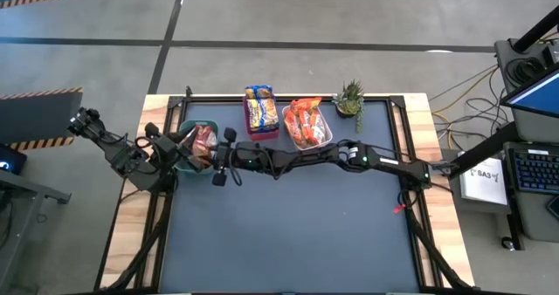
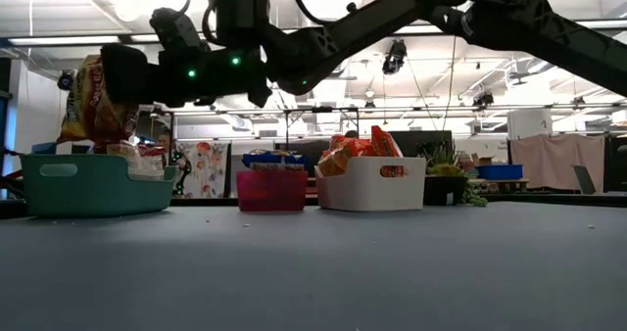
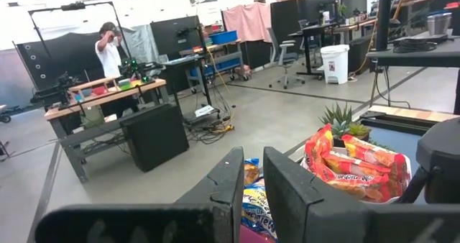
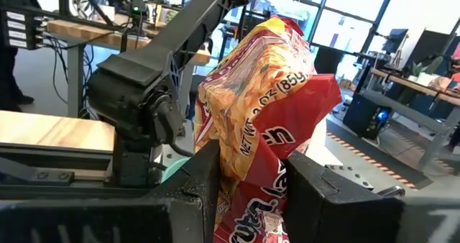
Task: Sort Maruchan noodles
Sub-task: Put the red noodle pack into the green bin
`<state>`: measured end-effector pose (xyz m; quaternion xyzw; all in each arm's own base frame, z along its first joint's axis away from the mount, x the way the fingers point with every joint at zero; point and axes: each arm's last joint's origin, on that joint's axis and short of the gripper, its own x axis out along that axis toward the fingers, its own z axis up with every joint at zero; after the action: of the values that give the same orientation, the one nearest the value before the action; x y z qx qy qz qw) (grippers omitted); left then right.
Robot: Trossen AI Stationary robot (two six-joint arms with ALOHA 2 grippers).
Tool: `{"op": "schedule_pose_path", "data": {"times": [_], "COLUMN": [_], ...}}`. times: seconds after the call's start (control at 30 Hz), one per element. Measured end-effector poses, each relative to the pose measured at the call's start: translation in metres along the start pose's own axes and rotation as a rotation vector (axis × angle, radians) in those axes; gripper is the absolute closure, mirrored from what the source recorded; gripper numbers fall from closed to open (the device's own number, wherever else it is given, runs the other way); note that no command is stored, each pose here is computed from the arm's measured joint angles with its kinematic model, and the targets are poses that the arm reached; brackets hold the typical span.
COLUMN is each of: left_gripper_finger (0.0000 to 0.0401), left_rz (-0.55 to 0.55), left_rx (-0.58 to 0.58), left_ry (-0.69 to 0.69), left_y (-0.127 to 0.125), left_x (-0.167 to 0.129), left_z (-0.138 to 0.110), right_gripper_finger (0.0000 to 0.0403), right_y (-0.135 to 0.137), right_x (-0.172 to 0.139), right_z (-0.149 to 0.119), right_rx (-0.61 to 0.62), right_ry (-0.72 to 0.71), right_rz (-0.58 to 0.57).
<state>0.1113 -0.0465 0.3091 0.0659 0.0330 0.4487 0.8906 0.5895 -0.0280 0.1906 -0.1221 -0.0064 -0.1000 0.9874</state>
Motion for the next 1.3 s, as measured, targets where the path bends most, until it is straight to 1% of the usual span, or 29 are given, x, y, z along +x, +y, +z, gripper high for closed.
{"op": "schedule_pose_path", "data": {"times": [0.13, 0.3, 0.47, 0.77, 1.07, 1.3], "left_gripper_finger": [0.0363, 0.0363, 0.0363, 0.0363, 0.0363, 0.0363], "left_rz": [0.000, 0.000, 0.000, 0.000, 0.000, 0.000], "left_rx": [0.000, 0.000, 0.001, 0.000, 0.000, 0.000], "left_ry": [0.000, 0.000, 0.000, 0.000, 0.000, 0.000], "left_y": [0.000, 0.000, 0.000, 0.000, 0.000, 0.000], "left_x": [0.000, 0.000, 0.000, 0.000, 0.000, 0.000], "left_z": [0.000, 0.000, 0.000, 0.000, 0.000, 0.000], "right_gripper_finger": [0.0302, 0.0302, 0.0302, 0.0301, 0.0301, 0.0298], "right_y": [-0.003, -0.006, -0.007, -0.006, -0.005, -0.005], "right_x": [0.002, 0.002, 0.003, 0.002, 0.001, 0.001], "right_z": [-0.004, -0.003, -0.004, -0.005, -0.014, -0.014], "right_rx": [-0.002, 0.005, 0.007, 0.016, 0.020, 0.013], "right_ry": [0.000, -0.021, -0.029, -0.025, 0.001, 0.000], "right_rz": [-0.006, -0.013, 0.013, 0.015, 0.020, 0.020]}}
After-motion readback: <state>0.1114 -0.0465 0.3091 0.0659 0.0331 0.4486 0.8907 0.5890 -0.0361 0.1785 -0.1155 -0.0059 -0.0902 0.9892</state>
